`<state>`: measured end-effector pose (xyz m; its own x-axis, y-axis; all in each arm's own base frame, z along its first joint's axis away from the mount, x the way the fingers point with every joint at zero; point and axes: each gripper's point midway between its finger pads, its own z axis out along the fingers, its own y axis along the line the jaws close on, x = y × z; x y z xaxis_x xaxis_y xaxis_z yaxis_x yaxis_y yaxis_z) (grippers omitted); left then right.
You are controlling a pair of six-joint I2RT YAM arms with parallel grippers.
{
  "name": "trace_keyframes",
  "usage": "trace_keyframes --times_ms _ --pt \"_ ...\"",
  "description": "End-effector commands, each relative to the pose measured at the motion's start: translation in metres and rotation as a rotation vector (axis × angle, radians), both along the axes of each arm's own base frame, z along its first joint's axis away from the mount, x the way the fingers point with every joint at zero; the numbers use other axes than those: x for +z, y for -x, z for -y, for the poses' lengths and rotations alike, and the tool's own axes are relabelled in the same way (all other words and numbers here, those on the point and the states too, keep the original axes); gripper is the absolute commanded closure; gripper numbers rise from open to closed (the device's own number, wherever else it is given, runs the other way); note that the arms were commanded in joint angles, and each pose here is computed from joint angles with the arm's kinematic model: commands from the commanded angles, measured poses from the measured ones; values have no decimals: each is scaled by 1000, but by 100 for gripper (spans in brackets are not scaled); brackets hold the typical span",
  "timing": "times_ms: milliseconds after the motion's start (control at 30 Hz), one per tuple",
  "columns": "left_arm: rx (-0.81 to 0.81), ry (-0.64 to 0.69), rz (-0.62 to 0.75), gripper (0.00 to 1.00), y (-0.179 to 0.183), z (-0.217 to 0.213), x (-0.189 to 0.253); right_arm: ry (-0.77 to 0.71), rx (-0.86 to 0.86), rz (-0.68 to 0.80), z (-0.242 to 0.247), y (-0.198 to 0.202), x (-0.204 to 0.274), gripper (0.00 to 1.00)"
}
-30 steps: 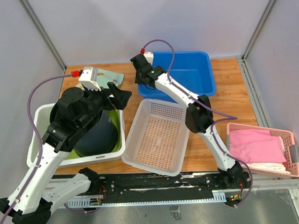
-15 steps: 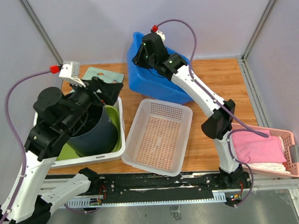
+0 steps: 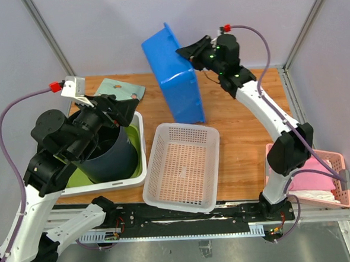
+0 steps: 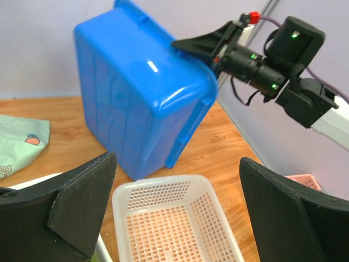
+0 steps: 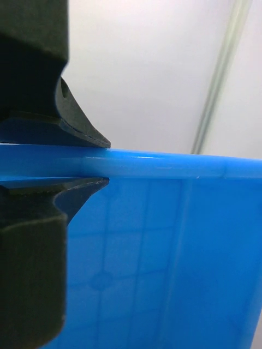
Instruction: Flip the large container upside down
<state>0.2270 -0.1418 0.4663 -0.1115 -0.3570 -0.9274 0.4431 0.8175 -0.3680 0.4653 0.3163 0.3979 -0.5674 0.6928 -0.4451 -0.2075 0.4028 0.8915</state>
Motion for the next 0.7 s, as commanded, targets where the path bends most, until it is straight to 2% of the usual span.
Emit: trace_keyframes --times_ms 0,133,333,467,567,667 --pt "-42 15 -1 1 -4 11 -1 -211 -30 62 66 -8 41 99" --pt "-24 -11 -20 1 -11 11 -6 -176 -72 4 128 -11 11 99" --pt "-29 -23 -30 1 -18 16 -11 -167 -142 -148 225 -5 -68 97" --pt "-50 -29 -44 1 -23 24 -16 -87 -225 -255 286 9 -120 81" --pt "-44 -41 -51 1 -28 26 -21 11 -290 -309 324 22 -148 62" --pt "-45 -51 -66 1 -32 28 -28 144 -359 -404 357 39 -169 48"
